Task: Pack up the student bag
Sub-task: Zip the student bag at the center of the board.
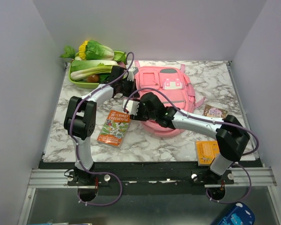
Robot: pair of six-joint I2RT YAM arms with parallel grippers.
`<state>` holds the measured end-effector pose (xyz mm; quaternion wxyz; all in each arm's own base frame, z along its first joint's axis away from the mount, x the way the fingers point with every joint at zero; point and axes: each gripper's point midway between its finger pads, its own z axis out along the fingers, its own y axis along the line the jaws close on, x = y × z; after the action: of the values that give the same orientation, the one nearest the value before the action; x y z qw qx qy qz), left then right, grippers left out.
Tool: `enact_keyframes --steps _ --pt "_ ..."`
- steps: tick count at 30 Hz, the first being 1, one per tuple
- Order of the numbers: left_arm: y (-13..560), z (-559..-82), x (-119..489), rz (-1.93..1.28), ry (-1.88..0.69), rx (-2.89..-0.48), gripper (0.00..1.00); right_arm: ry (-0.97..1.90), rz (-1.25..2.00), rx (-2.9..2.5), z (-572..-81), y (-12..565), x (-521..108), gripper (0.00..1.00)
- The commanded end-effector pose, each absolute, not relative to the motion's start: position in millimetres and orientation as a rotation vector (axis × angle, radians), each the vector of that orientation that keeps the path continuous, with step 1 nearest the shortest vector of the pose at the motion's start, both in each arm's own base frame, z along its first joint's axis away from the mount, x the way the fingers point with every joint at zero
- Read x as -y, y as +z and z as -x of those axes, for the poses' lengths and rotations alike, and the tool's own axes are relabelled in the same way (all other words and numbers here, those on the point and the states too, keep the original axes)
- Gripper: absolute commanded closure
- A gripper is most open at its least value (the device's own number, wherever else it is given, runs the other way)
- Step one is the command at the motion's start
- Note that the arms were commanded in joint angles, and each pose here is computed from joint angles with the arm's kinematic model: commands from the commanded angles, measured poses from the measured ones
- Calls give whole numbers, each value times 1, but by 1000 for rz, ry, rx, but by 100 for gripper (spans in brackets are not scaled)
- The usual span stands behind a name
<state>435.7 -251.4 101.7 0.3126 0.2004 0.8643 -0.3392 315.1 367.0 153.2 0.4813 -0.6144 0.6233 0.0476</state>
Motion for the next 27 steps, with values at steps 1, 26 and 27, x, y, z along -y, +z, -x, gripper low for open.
enact_keyframes --steps 1,26,27 --pt "139 -434 264 -567 -936 -2198 100 153 1658 -1352 -307 130 -388 40" --pt "134 -430 263 -563 -943 -2212 100 -49 1643 -1333 -354 86 -404 73" --pt "131 -430 263 -562 -943 -2218 100 -68 1633 -1330 -357 88 -403 74"
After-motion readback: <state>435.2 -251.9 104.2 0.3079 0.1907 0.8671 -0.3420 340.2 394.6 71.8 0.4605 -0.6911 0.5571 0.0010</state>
